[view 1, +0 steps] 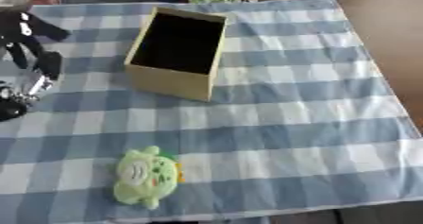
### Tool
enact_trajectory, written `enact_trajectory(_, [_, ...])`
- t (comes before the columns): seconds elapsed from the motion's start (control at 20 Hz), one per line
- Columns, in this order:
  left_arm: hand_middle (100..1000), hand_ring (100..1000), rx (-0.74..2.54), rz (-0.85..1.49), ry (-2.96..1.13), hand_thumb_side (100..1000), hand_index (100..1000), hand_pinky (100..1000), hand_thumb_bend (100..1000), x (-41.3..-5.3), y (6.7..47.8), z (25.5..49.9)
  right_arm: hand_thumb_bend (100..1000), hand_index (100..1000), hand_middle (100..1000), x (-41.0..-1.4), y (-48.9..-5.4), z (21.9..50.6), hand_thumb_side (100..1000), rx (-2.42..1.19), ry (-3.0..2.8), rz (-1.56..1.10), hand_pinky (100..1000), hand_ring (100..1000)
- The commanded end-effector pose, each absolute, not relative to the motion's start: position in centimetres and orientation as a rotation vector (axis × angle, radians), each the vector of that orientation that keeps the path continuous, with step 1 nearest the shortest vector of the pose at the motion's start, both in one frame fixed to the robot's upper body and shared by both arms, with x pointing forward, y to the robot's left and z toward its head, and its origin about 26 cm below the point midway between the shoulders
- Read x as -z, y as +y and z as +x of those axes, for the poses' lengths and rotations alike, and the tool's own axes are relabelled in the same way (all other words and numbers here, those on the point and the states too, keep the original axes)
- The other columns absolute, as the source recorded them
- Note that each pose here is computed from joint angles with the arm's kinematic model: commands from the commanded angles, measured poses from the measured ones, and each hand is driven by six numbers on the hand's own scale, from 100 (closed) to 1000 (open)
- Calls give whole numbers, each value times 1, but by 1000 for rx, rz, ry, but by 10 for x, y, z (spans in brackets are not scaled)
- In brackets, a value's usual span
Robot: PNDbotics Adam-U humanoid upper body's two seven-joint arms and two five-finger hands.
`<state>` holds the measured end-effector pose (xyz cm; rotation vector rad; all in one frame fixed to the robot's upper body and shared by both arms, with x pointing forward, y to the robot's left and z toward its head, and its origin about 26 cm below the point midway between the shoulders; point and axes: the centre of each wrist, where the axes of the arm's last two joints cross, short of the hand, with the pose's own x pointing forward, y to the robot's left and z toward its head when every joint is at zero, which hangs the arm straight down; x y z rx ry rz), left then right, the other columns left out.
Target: Pick up objects on the table and place them in the box.
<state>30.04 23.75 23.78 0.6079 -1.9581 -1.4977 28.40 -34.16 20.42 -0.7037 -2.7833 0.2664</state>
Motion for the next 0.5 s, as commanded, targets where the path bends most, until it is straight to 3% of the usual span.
enact_trajectory(0.05, [697, 581, 1558, 603, -1937, 905, 820, 458, 110, -246, 234, 298, 100, 773, 589, -213, -344, 281, 759, -304, -2803, -710, 780, 614])
enact_trajectory(0.5, [699, 583, 1626, 530, -1965, 901, 824, 458, 105, -248, 204, 298, 100, 773, 589, -210, -343, 281, 759, -312, -2792, -696, 780, 614])
